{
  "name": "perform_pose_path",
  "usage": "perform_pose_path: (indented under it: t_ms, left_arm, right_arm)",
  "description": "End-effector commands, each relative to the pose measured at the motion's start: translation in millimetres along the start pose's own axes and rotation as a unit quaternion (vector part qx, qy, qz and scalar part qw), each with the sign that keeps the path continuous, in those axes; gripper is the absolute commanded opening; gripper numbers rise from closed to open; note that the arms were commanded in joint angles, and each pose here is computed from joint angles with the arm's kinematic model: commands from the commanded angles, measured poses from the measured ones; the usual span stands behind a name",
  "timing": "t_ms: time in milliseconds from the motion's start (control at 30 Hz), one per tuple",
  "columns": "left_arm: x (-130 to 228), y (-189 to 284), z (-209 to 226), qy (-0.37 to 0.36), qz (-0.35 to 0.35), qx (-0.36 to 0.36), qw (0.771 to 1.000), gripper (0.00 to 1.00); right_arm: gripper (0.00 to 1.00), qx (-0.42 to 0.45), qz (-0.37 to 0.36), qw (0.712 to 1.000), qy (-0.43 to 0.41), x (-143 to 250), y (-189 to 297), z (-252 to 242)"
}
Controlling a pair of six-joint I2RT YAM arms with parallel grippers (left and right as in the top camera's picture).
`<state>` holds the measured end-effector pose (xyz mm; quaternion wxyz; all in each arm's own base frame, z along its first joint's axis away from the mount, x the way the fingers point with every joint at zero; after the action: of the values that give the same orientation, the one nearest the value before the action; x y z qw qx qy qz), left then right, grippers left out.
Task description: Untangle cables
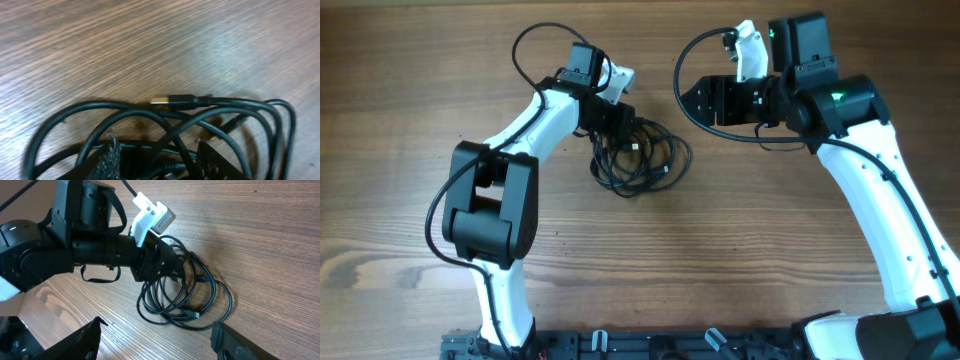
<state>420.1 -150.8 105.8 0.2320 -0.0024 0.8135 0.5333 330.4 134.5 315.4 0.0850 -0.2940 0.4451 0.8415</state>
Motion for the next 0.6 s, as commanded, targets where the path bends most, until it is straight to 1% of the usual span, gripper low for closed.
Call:
perform_pose_path:
  t_ms: [0, 100, 233, 300, 400, 433, 567]
  left_arm:
    - [-3.0, 9.1, 3.5, -0.016, -0.009, -0.049, 0.999, 0.52]
    - [1.4, 3.3, 5.6, -0.027, 0.005, -0.049, 0.998, 0.48]
    - [9.4, -7.4, 9.6, -0.019, 0.028, -0.048, 0.998, 0.37]
    - [9.7, -7.9, 9.8, -0.019, 0.028, -0.048, 0.998, 0.3]
    - [8.4, -7.9, 9.8, -0.02, 0.025, -0.048, 0.998, 0.24]
    - [8.4, -8.0, 9.3, -0.02, 0.025, -0.046, 0.998, 0.23]
    - [9.2, -12.1, 6.6, -0.024, 0.026, -0.045, 0.998, 0.26]
  right_arm:
    - [0.73, 0.005, -0.003, 1.0, -0.002, -3.2, -0.7, -1.2]
    - [0.73, 0.005, -0.003, 1.0, -0.002, -3.2, -0.7, -1.2]
    - [0.73, 0.005, -0.003, 1.0, -0.002, -3.1, -0.7, -1.2]
    - [0.73, 0.005, -0.003, 1.0, -0.002, -3.3, -0.7, -1.2]
    - [0.73, 0.005, -0.003, 1.0, -0.003, -3.2, -0.7, -1.2]
    - [0.73, 0.005, -0.003, 1.0, -0.003, -3.2, -0.7, -1.2]
    - [0.73, 0.003, -0.002, 1.0, -0.001, -3.4, -2.7, -0.2]
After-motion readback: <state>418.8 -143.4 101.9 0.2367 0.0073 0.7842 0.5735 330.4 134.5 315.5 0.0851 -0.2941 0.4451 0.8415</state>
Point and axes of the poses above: each gripper's point midway between its finger pads, its own y axis back along the fingers, its own z axis along the line the jaws close on, x = y × z, the point moved 9 cm from there along y, back along the fingers, and after that the axes turned 6 degrees about y, right-handed, at the moved point
